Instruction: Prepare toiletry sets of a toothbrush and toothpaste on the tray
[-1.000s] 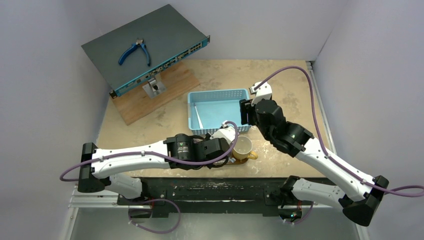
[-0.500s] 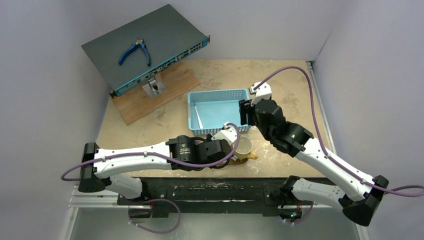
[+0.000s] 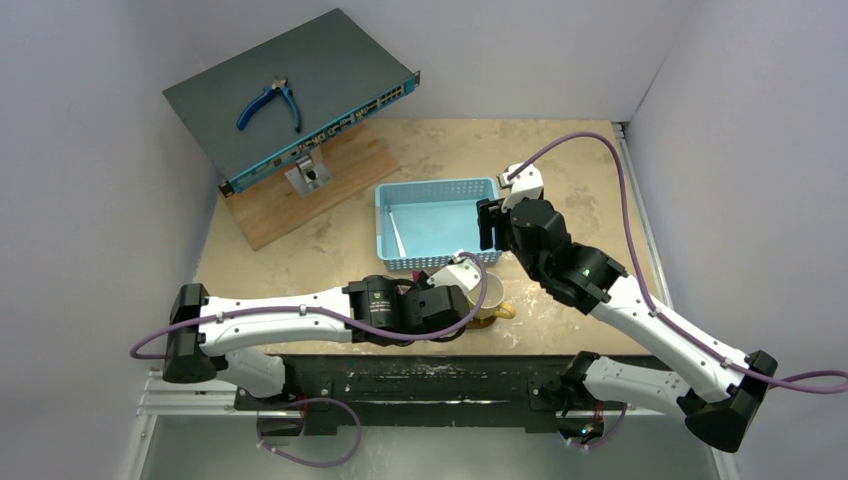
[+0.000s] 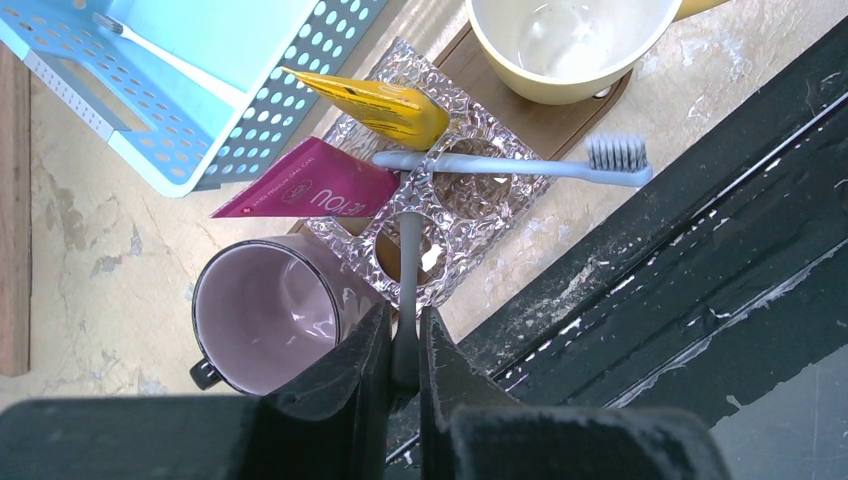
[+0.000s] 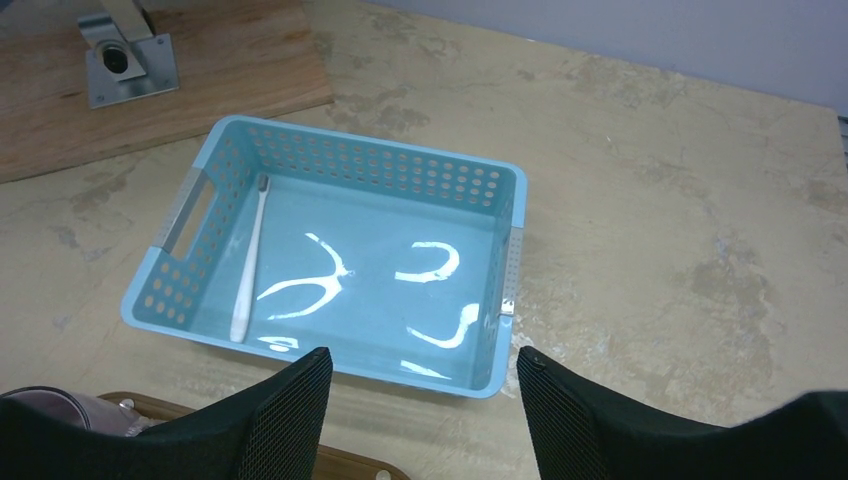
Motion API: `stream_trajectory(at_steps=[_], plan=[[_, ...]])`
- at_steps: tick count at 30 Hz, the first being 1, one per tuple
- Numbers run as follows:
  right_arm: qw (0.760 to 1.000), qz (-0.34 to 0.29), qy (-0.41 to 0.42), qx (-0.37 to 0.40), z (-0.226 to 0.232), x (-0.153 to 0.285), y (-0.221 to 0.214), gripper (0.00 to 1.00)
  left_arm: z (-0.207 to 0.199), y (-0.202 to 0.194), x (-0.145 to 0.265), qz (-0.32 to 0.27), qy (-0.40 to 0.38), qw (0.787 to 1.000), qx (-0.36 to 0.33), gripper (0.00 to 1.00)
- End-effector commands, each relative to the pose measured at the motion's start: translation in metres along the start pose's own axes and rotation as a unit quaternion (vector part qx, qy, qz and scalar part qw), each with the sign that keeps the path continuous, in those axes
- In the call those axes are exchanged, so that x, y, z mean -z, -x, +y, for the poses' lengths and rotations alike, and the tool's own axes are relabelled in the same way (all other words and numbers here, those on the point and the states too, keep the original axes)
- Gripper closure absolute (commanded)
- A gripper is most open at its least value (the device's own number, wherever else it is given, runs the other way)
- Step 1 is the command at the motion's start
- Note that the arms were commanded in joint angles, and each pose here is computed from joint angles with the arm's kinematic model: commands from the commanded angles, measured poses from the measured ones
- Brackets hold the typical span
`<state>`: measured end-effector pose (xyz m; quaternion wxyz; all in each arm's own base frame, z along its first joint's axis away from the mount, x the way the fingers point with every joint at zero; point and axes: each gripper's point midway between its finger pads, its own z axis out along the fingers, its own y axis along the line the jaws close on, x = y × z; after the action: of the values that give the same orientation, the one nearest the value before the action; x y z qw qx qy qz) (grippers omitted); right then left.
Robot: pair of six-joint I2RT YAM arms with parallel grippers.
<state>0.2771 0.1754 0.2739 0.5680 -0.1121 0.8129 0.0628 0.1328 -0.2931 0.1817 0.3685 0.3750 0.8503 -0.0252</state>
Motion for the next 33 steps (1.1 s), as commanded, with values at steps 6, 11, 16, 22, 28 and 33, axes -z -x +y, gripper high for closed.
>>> stream_trajectory(at_steps=[6, 11, 16, 22, 28, 33], plan=[[1.0, -0.012, 0.004, -0.016, 0.003, -0.002, 0.006, 0.28, 0.0, 0.01, 0.002, -0.016, 0.003, 1.0, -0.004, 0.75], [1.0, -0.012, 0.004, -0.014, 0.003, -0.002, 0.006, 0.28, 0.001, 0.014, 0.006, -0.018, 0.001, 1.0, -0.004, 0.7], [1.0, -0.013, 0.005, -0.014, 0.002, 0.0, 0.008, 0.27, 0.0, 0.023, 0.016, -0.029, -0.014, 0.999, -0.001, 0.67], [1.0, -0.013, 0.006, -0.013, 0.002, 0.001, 0.01, 0.26, 0.002, 0.038, 0.029, -0.051, -0.027, 0.998, 0.003, 0.62], [1.0, -0.02, 0.007, -0.014, 0.001, 0.005, 0.017, 0.24, 0.008, 0.055, 0.042, -0.075, -0.027, 0.997, 0.001, 0.54], [0.999, -0.037, 0.009, -0.018, 0.0, 0.01, 0.034, 0.21, 0.021, 0.075, 0.057, -0.101, -0.023, 0.995, -0.002, 0.41]])
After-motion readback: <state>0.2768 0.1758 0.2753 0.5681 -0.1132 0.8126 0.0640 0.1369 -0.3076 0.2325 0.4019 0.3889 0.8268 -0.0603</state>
